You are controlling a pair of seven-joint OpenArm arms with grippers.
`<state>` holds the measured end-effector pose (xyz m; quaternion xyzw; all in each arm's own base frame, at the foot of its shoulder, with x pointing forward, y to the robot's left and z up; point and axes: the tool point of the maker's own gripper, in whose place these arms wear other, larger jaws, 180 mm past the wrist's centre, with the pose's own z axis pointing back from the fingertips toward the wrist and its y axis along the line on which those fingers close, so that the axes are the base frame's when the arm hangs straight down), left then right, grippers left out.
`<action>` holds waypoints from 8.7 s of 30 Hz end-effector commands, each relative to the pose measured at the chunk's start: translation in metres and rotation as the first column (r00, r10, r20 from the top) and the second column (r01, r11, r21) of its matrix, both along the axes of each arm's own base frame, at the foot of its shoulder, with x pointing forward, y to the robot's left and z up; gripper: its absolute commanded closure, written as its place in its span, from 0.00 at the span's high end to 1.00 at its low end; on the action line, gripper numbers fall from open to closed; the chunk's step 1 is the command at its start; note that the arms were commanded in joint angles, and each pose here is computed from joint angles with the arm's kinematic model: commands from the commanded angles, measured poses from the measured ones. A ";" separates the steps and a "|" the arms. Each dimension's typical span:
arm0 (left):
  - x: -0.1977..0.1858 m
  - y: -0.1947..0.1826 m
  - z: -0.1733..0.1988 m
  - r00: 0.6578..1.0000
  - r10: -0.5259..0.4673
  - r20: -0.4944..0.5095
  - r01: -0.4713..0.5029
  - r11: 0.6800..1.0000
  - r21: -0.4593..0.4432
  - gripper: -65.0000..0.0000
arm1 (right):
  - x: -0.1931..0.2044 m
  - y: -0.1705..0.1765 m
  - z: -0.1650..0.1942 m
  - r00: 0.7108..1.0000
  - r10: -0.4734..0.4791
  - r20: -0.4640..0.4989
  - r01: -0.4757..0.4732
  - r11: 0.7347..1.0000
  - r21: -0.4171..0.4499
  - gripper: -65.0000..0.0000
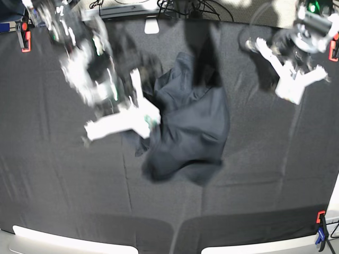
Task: Layout the t-shirt on the table in an organized manner, then fold the t-shirt properly
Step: 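Reach the right gripper into the shirt and grasp a fold, then lift and drag the shirt with the right gripper, spreading it out, then release the shirt with the right gripper and reach the left gripper in, then grasp the shirt's loose hem with the left gripper, then pull the grasped hem away from the right gripper and lower it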
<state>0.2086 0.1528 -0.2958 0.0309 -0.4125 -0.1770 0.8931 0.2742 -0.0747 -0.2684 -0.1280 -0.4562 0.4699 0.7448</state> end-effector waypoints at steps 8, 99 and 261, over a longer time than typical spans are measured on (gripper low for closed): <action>0.019 -0.026 0.039 0.971 -0.104 0.214 0.126 0.988 -0.089 0.00 | -0.050 -0.015 -0.017 0.995 0.022 -0.096 -0.028 0.997 -0.067 0.00; 0.094 -0.047 0.037 0.951 -0.054 0.304 0.203 0.852 -0.484 0.27 | 0.052 -0.197 0.002 0.837 -0.475 -0.272 0.547 0.701 0.458 0.44; 0.204 -0.197 0.084 0.798 -0.516 0.312 0.585 0.539 -0.605 0.43 | 0.106 -0.244 0.016 0.826 -0.438 -0.354 0.562 0.673 0.480 0.44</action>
